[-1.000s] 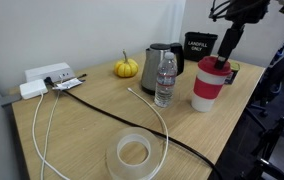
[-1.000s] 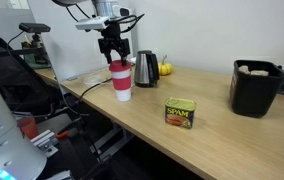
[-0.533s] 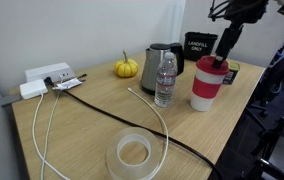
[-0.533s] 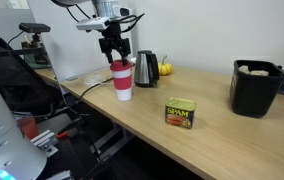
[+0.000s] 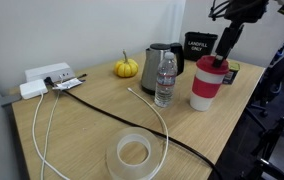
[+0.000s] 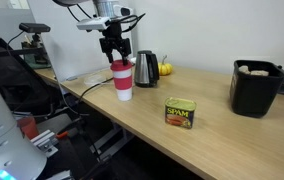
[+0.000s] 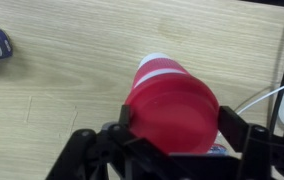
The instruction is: Take the lid on the cup and put it on the table
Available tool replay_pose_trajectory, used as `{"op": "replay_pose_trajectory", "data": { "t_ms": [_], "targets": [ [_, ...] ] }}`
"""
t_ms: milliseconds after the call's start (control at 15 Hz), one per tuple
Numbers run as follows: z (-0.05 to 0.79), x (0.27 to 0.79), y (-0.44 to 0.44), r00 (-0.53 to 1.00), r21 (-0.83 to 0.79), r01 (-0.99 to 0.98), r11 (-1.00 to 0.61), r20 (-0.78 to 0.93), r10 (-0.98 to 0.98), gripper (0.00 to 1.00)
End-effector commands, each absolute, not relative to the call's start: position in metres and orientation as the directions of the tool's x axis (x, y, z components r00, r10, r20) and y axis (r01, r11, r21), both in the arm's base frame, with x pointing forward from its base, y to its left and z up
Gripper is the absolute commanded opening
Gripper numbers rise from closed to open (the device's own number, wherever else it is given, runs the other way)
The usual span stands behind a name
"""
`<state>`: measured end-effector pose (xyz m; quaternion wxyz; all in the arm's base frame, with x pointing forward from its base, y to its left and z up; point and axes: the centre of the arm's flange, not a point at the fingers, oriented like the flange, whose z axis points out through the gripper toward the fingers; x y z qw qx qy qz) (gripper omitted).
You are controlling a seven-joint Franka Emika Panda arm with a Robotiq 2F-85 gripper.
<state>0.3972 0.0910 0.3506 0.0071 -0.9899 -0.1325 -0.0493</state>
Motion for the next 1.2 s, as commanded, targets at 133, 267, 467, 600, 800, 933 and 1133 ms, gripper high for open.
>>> {"op": "replay_pose_trajectory", "data": {
  "t_ms": [133, 267, 467, 600, 800, 933, 1133],
  "targets": [
    [0.359, 0.394, 0.079, 0.958, -0.061, 0.28, -0.958, 0.085, 0.274, 0.61],
    [0.361, 0.392, 0.075, 0.955, -0.082, 0.29, -0.953, 0.081, 0.284, 0.61],
    [0.363, 0.391, 0.073, 0.954, -0.109, 0.296, -0.949, 0.079, 0.289, 0.61],
    [0.368, 0.39, 0.073, 0.954, -0.116, 0.295, -0.949, 0.092, 0.285, 0.61],
    [0.376, 0.39, 0.074, 0.952, -0.116, 0.298, -0.948, 0.108, 0.286, 0.61],
    [0.377, 0.39, 0.073, 0.953, -0.102, 0.294, -0.95, 0.114, 0.282, 0.97],
    [0.375, 0.391, 0.075, 0.951, -0.084, 0.294, -0.952, 0.125, 0.283, 1.0]
  ]
}}
